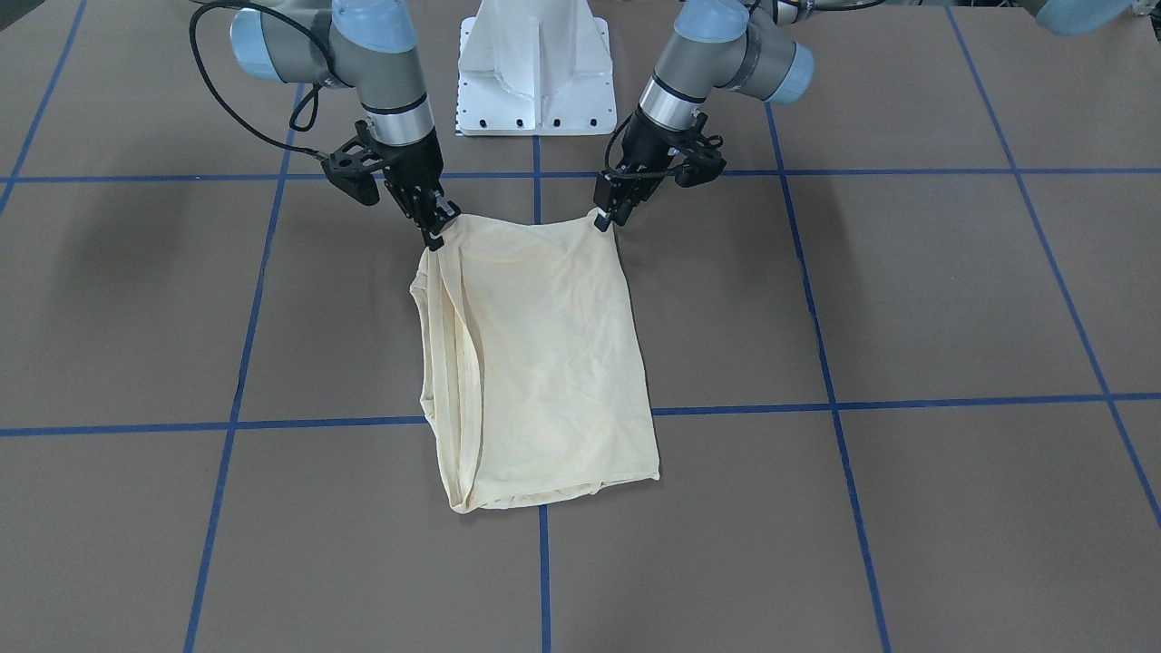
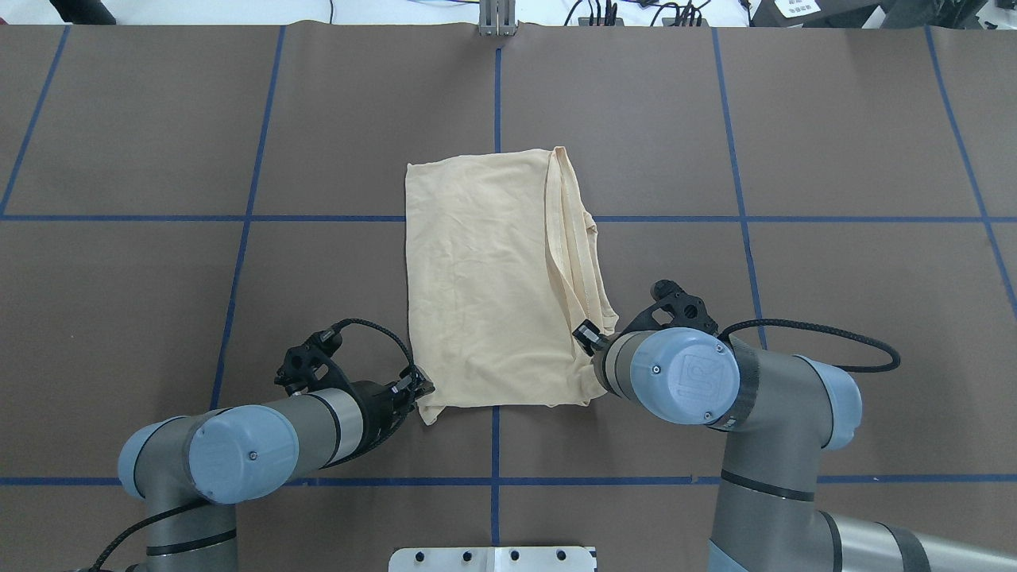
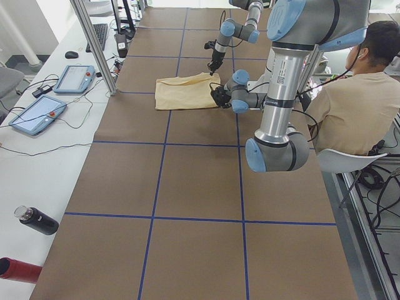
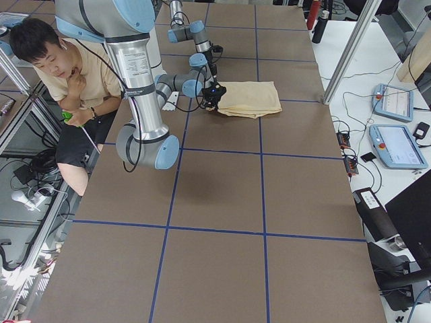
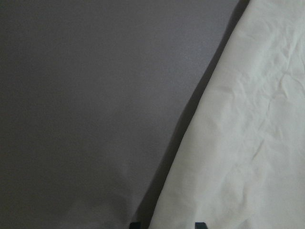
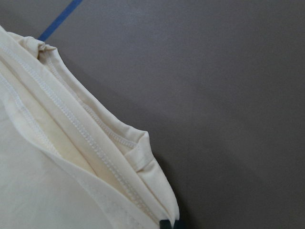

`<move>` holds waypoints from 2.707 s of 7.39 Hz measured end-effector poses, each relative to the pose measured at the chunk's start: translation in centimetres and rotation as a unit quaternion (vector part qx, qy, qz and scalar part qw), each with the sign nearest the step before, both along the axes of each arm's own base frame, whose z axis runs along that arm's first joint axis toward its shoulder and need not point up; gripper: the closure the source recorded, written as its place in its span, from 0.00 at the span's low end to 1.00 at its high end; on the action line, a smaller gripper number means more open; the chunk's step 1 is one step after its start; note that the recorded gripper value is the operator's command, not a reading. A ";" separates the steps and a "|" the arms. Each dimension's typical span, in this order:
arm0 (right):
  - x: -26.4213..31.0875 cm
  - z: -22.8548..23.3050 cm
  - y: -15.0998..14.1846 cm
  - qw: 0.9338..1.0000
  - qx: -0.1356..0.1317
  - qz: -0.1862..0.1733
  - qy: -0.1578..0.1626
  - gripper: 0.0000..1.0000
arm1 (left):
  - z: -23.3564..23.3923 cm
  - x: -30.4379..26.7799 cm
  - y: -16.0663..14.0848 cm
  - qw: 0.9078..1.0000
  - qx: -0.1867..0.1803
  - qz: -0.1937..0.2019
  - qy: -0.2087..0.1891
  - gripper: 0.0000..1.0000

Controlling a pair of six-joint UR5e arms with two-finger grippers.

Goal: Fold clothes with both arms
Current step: 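Grasp the shirt edge nearest the robot with the left gripper, then fold the near half of the shirt away from the robot with both grippers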

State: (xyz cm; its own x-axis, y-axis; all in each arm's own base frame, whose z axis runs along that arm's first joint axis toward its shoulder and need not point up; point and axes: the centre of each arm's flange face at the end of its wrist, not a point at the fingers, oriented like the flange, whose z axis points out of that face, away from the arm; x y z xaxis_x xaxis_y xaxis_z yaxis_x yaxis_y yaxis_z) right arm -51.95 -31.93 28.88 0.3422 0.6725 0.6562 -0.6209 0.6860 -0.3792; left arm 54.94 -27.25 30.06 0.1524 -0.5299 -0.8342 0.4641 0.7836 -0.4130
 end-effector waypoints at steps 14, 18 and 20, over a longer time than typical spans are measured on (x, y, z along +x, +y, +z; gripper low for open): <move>7.5 -5.1 -6.0 0.989 -0.101 0.055 -0.096 1.00 | -11.0 -9.8 -3.9 0.998 0.038 0.045 -0.007 1.00; 1.1 -7.1 -22.4 0.993 -0.103 0.039 -0.039 0.70 | -5.0 -6.7 -17.9 0.995 0.073 0.003 -0.064 0.92; -1.5 -6.0 -26.1 0.996 -0.088 0.016 -0.007 0.00 | -1.6 -5.7 -22.2 0.994 0.081 -0.012 -0.079 0.32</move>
